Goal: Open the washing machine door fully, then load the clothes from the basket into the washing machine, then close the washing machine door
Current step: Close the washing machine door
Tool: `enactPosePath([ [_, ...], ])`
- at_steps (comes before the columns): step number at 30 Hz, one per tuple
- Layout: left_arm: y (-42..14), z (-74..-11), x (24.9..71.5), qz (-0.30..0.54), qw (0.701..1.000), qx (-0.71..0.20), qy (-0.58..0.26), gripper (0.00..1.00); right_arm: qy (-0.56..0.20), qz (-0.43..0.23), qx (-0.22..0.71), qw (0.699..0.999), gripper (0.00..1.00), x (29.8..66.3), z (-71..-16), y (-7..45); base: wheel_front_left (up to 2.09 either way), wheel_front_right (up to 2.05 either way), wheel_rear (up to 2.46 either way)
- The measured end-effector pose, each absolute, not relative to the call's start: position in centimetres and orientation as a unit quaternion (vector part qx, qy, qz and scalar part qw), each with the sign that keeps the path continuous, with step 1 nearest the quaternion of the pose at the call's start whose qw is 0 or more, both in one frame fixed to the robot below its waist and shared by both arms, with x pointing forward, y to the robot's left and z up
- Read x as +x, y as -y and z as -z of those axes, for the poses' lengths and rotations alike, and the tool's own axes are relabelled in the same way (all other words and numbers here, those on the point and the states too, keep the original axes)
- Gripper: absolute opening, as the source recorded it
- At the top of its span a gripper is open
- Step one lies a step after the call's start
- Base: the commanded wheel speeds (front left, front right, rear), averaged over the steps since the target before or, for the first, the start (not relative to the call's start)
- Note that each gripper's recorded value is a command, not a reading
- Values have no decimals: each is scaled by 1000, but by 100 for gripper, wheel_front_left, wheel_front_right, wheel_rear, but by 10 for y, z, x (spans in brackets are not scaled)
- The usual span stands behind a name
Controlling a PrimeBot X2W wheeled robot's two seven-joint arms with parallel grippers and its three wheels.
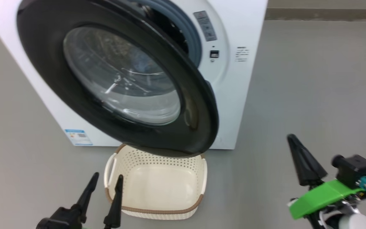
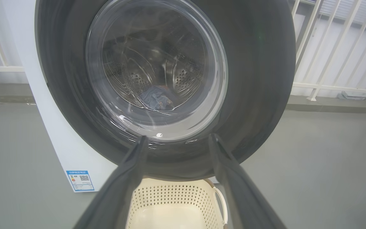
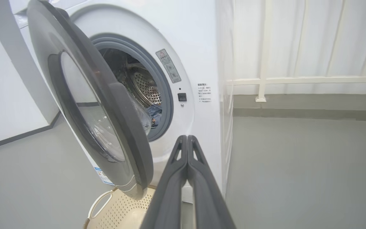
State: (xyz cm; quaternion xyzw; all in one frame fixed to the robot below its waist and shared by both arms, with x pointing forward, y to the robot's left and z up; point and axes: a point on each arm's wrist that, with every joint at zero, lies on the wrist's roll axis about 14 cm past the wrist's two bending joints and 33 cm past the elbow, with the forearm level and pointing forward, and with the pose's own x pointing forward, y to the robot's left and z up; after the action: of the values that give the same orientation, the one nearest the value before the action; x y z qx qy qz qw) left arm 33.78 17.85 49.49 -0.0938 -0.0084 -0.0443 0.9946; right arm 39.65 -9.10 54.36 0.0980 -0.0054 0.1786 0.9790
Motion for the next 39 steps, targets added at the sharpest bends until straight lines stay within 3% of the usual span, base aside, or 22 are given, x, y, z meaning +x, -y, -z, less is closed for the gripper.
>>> enactPosePath([
  [10, -188, -497, 328, 29, 995, -92, 14, 100, 0, -328, 102, 939, 0, 399, -553, -11, 0, 0, 0],
  [19, -200, -503, 322, 3, 995, -98, 25, 100, -36, -401, 98, 910, 0, 404, -532, -71, 0, 0, 0],
  [39, -215, -494, 336, -32, 995, -97, 9, 100, -91, -423, 88, 897, 0, 449, -487, -116, 0, 0, 0],
])
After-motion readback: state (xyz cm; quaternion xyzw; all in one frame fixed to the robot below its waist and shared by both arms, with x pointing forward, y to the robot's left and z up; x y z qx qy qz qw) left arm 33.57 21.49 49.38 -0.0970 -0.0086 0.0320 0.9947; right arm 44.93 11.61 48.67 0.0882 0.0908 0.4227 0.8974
